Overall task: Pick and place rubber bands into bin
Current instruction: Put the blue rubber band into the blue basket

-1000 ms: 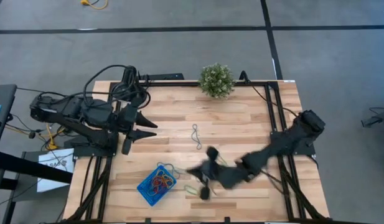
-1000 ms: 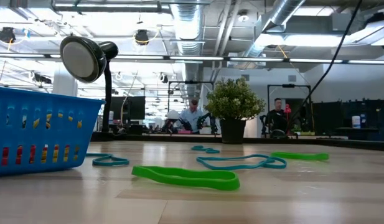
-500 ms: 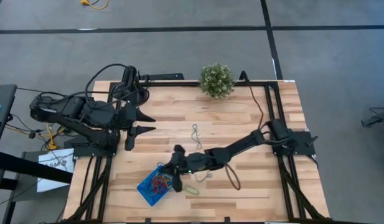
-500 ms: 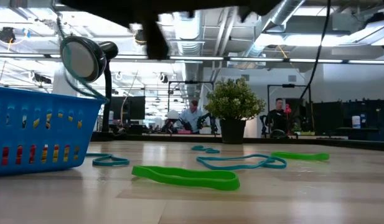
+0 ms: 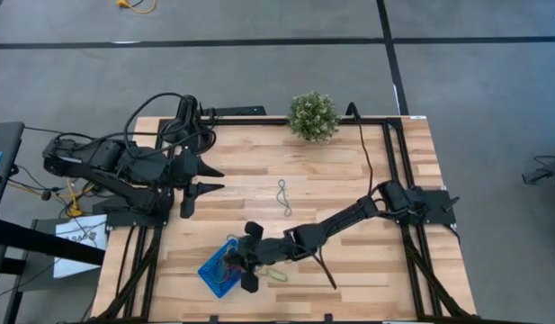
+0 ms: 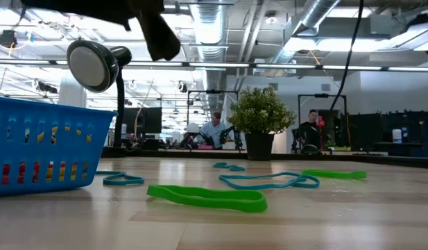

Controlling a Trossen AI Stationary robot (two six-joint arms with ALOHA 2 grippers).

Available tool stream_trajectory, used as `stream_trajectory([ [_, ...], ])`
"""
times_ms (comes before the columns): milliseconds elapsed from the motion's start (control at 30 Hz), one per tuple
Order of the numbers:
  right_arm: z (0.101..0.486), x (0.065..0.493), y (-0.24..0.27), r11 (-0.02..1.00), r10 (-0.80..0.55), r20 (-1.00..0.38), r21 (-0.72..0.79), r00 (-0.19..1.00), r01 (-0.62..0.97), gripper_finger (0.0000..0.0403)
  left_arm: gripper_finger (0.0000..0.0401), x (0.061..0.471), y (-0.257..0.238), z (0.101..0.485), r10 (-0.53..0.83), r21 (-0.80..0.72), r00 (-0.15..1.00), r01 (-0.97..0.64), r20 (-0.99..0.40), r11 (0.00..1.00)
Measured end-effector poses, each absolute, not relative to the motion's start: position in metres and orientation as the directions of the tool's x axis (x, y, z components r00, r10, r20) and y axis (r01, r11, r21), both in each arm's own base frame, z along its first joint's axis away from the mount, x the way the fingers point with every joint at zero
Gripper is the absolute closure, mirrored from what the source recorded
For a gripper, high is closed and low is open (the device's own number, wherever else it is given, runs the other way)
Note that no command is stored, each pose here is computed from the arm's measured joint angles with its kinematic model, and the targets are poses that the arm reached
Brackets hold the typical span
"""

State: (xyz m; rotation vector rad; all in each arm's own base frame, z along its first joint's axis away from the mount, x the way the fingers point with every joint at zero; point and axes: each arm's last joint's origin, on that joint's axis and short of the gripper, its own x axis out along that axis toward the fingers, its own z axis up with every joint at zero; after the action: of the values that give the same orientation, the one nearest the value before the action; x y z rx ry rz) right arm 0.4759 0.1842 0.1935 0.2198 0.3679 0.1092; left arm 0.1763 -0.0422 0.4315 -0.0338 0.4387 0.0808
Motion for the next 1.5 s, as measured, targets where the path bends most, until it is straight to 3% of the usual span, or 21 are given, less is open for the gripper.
stream_trajectory([
  [367, 0.179, 0.469, 0.18, 0.991, 0.09, -0.499, 0.13, 0.862, -0.028, 0.0394, 0.0285, 0.177, -0.042, 0.432, 0.071, -0.018, 0.905, -0.086, -0.42, 0.996],
  [667, 0.182, 0.47, 0.182, 0.993, 0.102, -0.464, 0.097, 0.88, -0.064, 0.0312, 0.0285, 0.177, -0.041, 0.432, 0.121, 0.002, 0.903, -0.132, -0.412, 0.991],
  [933, 0.191, 0.469, 0.196, 0.981, 0.168, -0.386, 0.156, 0.907, -0.115, 0.0252, 0.0285, 0.178, -0.041, 0.431, 0.124, -0.009, 0.899, -0.14, -0.42, 0.99],
  [1067, 0.206, 0.459, 0.205, 0.962, 0.248, -0.404, 0.208, 0.88, -0.175, 0.0247, 0.0285, 0.19, -0.044, 0.422, 0.152, -0.046, 0.871, -0.195, -0.467, 0.98],
  [1200, 0.231, 0.438, 0.209, 0.934, 0.317, -0.489, 0.307, 0.813, -0.18, 0.025, 0.0285, 0.208, -0.047, 0.405, 0.25, 0.058, 0.803, -0.261, -0.542, 0.964],
  [1367, 0.27, 0.396, 0.208, 0.955, 0.275, -0.627, 0.265, 0.728, -0.133, 0.0255, 0.0285, 0.233, -0.051, 0.377, 0.384, 0.245, 0.674, -0.297, -0.631, 0.923],
  [1500, 0.299, 0.365, 0.208, 0.984, 0.131, -0.645, 0.176, 0.753, -0.021, 0.0257, 0.0285, 0.255, -0.047, 0.358, 0.364, 0.184, 0.607, -0.339, -0.706, 0.923],
])
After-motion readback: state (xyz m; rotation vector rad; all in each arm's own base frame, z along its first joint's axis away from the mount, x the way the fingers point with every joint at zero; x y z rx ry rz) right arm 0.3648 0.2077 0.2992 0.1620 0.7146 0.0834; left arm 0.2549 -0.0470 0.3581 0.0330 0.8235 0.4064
